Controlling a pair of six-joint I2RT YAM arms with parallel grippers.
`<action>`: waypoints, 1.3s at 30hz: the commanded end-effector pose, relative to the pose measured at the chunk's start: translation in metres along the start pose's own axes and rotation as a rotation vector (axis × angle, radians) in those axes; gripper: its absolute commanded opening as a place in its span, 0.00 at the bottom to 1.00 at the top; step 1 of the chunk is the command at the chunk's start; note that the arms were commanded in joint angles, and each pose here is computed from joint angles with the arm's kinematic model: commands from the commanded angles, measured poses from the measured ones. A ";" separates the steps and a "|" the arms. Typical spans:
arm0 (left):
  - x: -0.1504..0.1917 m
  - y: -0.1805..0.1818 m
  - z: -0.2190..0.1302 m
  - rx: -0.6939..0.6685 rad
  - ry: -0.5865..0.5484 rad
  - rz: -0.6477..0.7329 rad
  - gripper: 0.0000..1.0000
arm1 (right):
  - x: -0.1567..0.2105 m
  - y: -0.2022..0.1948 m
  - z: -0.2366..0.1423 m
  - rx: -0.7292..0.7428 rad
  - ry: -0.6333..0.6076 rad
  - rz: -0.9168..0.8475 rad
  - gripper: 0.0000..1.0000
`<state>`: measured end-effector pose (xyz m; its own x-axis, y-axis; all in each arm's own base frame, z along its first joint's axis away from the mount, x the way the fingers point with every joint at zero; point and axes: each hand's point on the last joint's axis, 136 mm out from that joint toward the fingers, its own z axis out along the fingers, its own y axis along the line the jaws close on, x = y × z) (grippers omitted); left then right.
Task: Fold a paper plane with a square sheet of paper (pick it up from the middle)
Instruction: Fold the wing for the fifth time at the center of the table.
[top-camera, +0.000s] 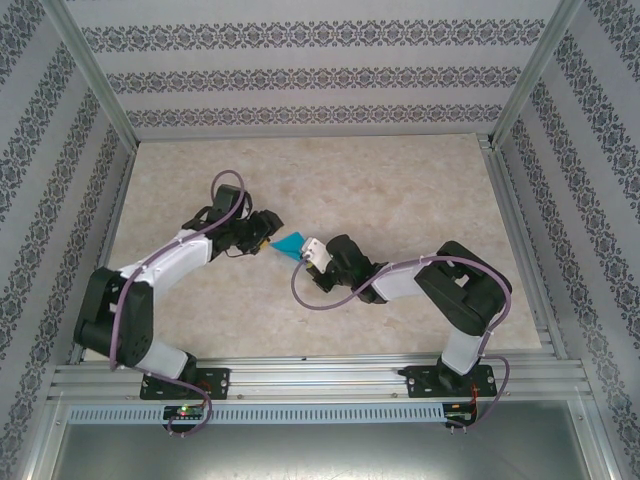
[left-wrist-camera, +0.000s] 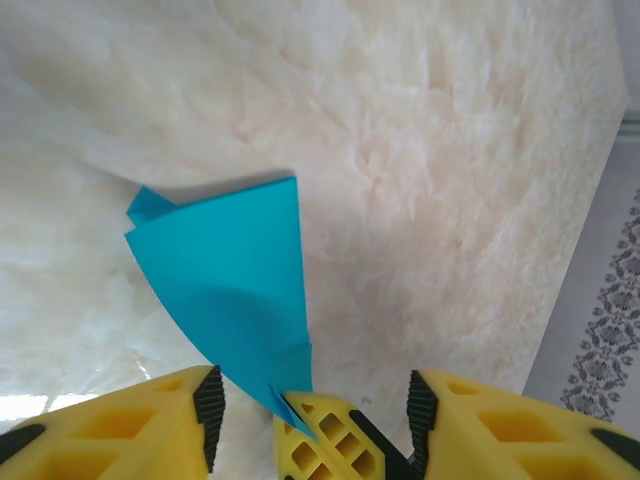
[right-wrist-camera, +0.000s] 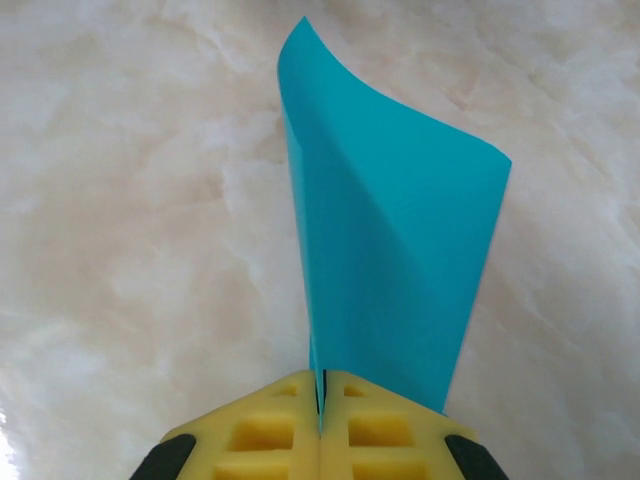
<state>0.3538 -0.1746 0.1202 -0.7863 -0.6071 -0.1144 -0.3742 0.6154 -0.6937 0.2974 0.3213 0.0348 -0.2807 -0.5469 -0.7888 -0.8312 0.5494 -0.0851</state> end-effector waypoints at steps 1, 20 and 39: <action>0.004 0.023 -0.006 -0.057 -0.027 0.018 0.57 | -0.009 0.008 -0.001 -0.089 0.004 0.162 0.00; 0.046 0.024 0.029 0.218 0.064 0.076 0.48 | -0.010 0.020 0.019 -0.277 0.076 0.643 0.00; 0.055 0.014 0.044 0.263 0.097 0.129 0.32 | -0.017 0.001 0.013 -0.371 -0.005 0.984 0.00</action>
<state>0.3220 -0.2098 0.0622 -0.8551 -0.5050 -0.1176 -0.2067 0.5400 -0.8159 0.3120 0.3341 0.0406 -0.8837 0.0110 -0.4680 -0.3774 0.5747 0.7262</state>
